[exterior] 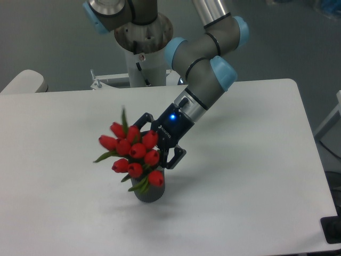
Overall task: Pick up the flowers from the vase
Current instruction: 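Lower the gripper around the tulip stems and close it, then lift the gripped tulip bunch up out of the grey vase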
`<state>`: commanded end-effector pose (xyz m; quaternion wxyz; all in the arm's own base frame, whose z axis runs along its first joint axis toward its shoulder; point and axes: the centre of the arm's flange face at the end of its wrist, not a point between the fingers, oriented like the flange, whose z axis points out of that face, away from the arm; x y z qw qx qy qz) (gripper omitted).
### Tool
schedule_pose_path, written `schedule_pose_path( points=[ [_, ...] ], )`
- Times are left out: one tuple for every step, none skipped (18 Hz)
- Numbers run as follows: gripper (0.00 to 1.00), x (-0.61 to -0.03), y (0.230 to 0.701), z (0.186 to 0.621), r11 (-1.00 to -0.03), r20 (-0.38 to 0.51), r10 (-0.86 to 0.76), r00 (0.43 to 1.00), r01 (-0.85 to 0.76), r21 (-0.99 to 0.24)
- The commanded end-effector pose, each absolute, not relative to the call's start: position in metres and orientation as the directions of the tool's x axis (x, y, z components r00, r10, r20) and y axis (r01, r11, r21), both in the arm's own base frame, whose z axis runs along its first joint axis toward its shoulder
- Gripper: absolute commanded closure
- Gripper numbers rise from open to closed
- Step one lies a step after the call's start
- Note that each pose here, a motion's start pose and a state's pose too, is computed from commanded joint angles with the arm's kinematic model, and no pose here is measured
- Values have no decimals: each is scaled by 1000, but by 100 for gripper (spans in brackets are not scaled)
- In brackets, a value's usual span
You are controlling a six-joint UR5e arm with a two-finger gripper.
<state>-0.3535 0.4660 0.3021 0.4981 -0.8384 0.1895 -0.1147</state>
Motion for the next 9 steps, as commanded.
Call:
schedule_pose_path(
  points=[
    [41, -353, 466, 302, -432, 4, -432, 902, -203, -879],
    [45, -353, 466, 303, -431, 2, -432, 902, -205, -879],
    [49, -354, 465, 303, -432, 2, -431, 903, -204, -879],
    [51, -353, 466, 302, -432, 4, -432, 902, -203, -879],
    [55, -354, 465, 302, -432, 4, -431, 903, -203, -879],
    [57, -354, 465, 303, -430, -1, -431, 902, -206, -879],
    [58, -354, 465, 303, -431, -1, -431, 902, -207, -878],
    [60, -354, 465, 302, -433, 2, -431, 902, -205, -878],
    [61, -354, 465, 303, -431, -2, -432, 902, -208, -878]
  ],
)
